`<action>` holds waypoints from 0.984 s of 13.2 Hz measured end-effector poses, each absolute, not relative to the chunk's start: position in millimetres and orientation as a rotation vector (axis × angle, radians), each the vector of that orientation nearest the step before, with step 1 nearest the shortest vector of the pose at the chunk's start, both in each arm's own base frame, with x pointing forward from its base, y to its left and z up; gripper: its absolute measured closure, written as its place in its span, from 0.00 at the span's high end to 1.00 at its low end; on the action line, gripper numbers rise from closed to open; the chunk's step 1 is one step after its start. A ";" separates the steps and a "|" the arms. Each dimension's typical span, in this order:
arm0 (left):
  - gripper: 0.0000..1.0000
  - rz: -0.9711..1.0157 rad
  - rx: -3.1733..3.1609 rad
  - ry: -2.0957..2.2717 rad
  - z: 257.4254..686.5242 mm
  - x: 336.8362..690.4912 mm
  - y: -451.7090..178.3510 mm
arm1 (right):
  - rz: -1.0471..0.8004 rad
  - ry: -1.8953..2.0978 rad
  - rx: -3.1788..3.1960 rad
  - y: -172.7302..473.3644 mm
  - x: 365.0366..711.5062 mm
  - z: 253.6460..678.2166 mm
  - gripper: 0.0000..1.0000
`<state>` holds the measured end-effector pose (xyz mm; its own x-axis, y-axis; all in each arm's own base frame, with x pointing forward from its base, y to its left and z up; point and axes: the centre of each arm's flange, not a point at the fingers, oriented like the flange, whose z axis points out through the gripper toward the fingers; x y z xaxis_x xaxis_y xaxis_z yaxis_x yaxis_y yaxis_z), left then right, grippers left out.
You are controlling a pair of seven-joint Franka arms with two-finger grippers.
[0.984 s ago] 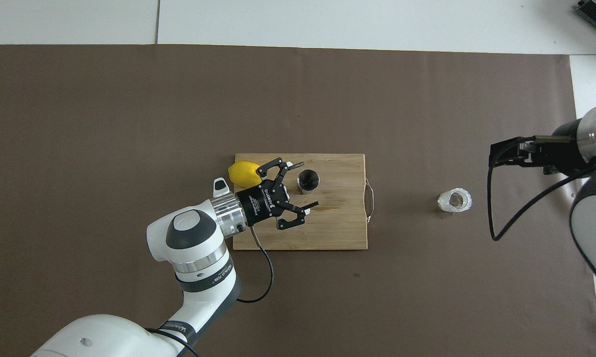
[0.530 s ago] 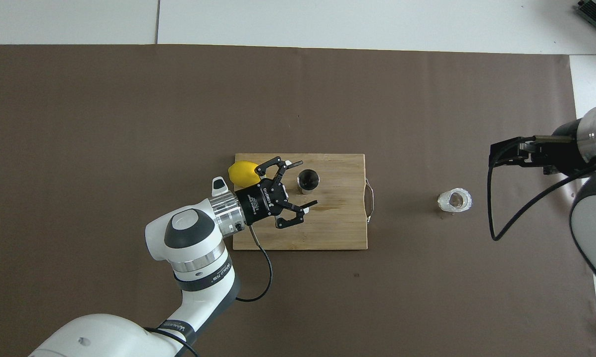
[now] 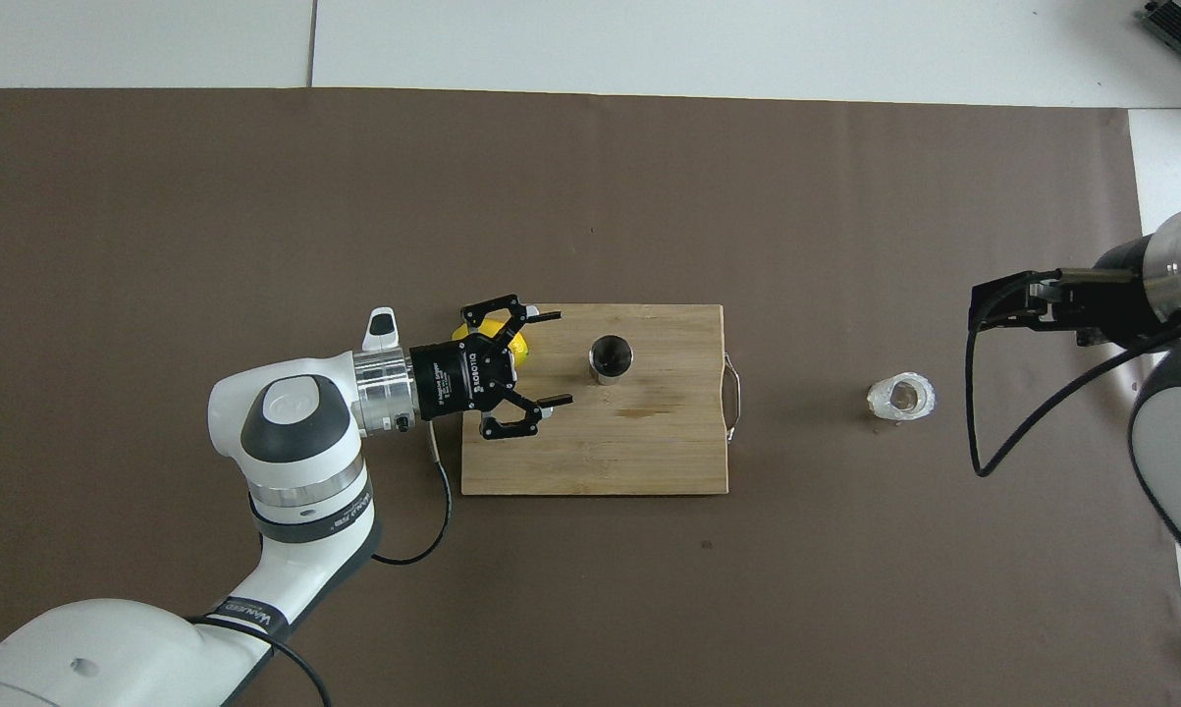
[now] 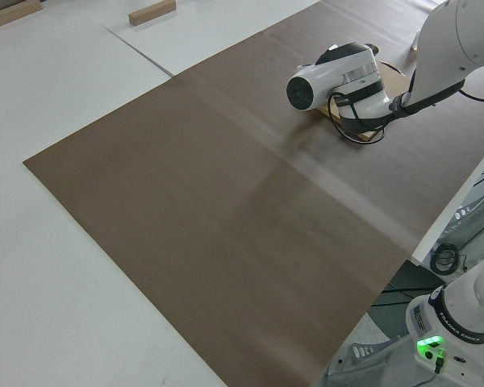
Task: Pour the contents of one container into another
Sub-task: 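Withdraw the open left gripper from the steel cup, then retract the left gripper to rest while the right gripper reaches the white cup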
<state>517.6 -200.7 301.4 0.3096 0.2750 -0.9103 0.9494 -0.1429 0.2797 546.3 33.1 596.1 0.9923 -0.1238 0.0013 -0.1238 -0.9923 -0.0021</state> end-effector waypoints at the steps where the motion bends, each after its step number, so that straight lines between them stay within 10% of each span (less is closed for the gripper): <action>1: 1.00 -0.914 1.674 1.122 304.8 518.5 -185.0 | 0.019 0.155 -3.137 33.0 544.7 595.0 1.00; 13: 1.00 -0.652 2.387 0.926 410.6 549.6 -92.3 | -0.011 -1.029 -2.945 -2.1 539.5 524.9 1.00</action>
<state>549.6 -92.3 410.6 0.6548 0.4763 -0.5869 0.7129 -0.6470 0.2704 539.5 -2.1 524.9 0.7825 0.6225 0.0143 0.6227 -0.7823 -0.0189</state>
